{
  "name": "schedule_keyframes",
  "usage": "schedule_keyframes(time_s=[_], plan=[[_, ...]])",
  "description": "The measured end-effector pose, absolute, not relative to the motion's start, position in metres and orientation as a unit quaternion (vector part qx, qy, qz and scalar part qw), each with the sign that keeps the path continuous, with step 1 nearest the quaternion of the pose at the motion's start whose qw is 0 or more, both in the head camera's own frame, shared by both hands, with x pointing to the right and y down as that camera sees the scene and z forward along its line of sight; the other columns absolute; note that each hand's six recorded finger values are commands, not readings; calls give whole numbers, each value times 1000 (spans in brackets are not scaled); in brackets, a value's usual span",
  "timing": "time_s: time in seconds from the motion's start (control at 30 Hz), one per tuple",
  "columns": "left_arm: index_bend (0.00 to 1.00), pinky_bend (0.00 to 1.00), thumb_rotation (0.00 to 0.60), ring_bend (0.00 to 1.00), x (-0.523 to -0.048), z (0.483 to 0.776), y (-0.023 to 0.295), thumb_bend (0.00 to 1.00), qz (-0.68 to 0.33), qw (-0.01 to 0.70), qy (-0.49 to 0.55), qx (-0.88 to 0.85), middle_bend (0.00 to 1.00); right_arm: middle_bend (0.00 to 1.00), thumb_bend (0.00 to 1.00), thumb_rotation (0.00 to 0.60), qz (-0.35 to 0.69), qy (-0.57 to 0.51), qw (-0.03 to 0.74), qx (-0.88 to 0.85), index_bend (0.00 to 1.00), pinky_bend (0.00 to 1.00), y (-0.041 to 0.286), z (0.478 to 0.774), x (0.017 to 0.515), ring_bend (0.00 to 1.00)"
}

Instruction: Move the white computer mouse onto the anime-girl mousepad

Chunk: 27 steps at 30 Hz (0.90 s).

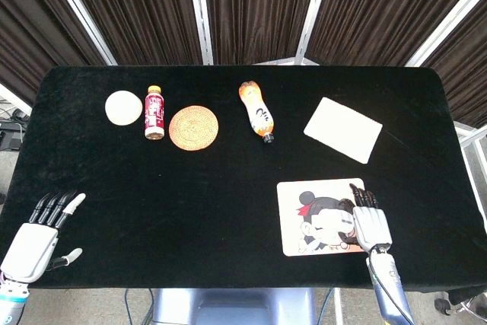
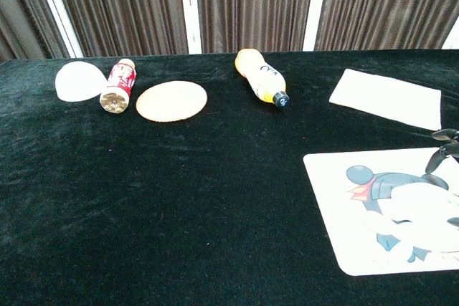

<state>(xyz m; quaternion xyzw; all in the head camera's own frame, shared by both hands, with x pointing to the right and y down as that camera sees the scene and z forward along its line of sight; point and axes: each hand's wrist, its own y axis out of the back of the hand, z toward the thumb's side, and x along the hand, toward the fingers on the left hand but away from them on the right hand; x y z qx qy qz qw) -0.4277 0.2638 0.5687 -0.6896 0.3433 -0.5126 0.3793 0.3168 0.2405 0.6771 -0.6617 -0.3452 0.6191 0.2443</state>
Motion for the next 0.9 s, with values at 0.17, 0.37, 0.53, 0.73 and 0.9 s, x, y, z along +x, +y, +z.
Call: schedule_keyframes(time_s=[0.17, 0.37, 0.53, 0.73, 0.9], plan=[[0, 0, 600, 0, -427, 569, 264, 124, -512, 380, 341, -691, 0, 0, 125, 600, 617, -342, 244, -666, 289, 0, 242, 679, 313, 0], [0, 0, 600, 0, -428, 568, 264, 123, -511, 378, 344, -691, 0, 0, 127, 600, 622, -341, 253, -657, 279, 0, 241, 679, 315, 0], [0, 0, 600, 0, -427, 569, 264, 124, -511, 378, 344, -692, 0, 0, 127, 600, 620, -343, 242, -663, 277, 0, 243, 679, 311, 0], [0, 0, 600, 0, -427, 567, 263, 124, -509, 378, 347, -691, 0, 0, 130, 600, 622, -345, 243, -659, 277, 0, 239, 685, 310, 0], [0, 0, 600, 0, -428, 567, 263, 123, -508, 378, 348, -692, 0, 0, 129, 600, 632, -347, 245, -648, 250, 0, 232, 693, 315, 0]])
